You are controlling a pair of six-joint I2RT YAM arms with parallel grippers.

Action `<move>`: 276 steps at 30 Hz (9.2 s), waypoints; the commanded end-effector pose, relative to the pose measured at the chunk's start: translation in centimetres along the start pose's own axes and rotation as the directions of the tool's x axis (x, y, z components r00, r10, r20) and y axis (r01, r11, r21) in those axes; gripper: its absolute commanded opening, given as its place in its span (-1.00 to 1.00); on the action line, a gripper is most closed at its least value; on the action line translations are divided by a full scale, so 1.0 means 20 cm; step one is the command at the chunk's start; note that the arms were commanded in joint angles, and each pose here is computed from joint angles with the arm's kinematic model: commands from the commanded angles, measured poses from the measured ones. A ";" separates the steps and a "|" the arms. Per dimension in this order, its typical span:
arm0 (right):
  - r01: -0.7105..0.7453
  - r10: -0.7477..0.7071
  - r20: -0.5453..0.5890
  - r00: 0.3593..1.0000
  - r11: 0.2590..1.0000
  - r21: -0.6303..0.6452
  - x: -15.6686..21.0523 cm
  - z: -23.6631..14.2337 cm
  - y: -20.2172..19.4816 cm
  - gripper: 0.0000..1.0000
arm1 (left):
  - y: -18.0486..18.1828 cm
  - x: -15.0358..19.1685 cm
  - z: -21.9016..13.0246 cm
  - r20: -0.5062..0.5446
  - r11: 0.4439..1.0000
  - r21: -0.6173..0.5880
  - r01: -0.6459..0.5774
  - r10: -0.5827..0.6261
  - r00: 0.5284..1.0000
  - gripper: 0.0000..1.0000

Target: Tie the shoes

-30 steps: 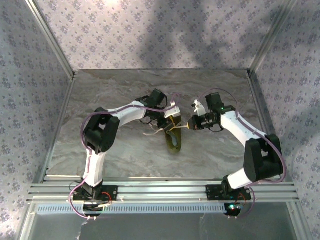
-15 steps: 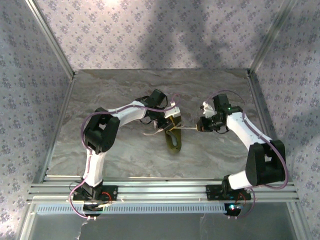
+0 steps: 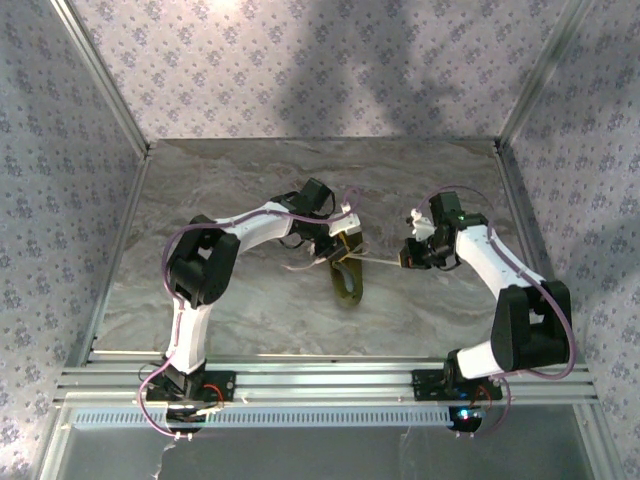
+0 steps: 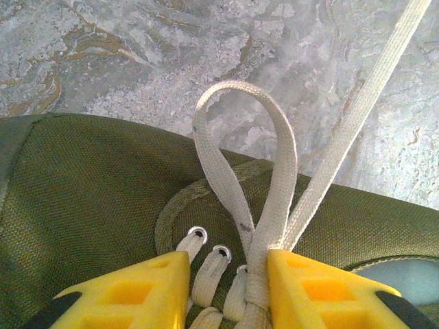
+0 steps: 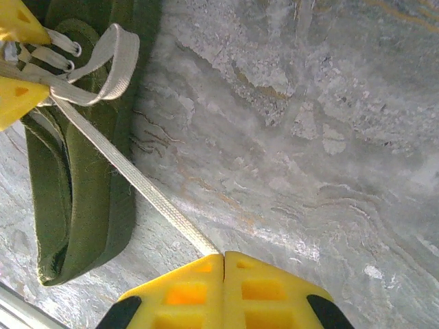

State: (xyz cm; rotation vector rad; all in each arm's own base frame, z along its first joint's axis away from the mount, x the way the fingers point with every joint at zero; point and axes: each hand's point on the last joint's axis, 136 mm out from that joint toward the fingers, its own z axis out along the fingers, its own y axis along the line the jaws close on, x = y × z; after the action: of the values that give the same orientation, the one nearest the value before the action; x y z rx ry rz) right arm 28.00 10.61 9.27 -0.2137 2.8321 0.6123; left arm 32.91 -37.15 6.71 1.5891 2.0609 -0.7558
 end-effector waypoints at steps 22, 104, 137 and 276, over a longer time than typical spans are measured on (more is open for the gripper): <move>0.068 -0.070 -0.010 0.998 0.993 -0.098 -0.33 0.14 0.27 -0.13 | 0.16 0.04 -0.46 0.208 0.972 -0.131 0.197 -0.167 0.964 0.05; 0.114 -0.152 0.137 0.979 0.960 0.254 -0.41 0.17 -0.07 -1.00 | 0.16 0.64 -0.44 -0.105 0.802 -0.451 0.393 -0.484 0.869 -1.00; -0.017 0.016 -0.008 1.000 0.975 -0.222 -0.35 0.47 0.31 -0.24 | 0.15 0.51 -0.41 -0.089 0.831 -0.407 0.379 -0.449 0.889 -1.00; 0.081 -0.110 0.239 0.965 0.988 0.129 -0.34 -0.01 0.13 -0.08 | -0.01 0.26 -0.38 -0.018 0.905 -0.425 0.027 -0.039 0.999 0.04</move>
State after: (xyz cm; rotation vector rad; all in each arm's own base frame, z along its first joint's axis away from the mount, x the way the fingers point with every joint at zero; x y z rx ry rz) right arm 34.06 12.70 11.29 -0.2506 2.6176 0.3524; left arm 31.21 -28.09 7.28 1.3579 2.1588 -0.2456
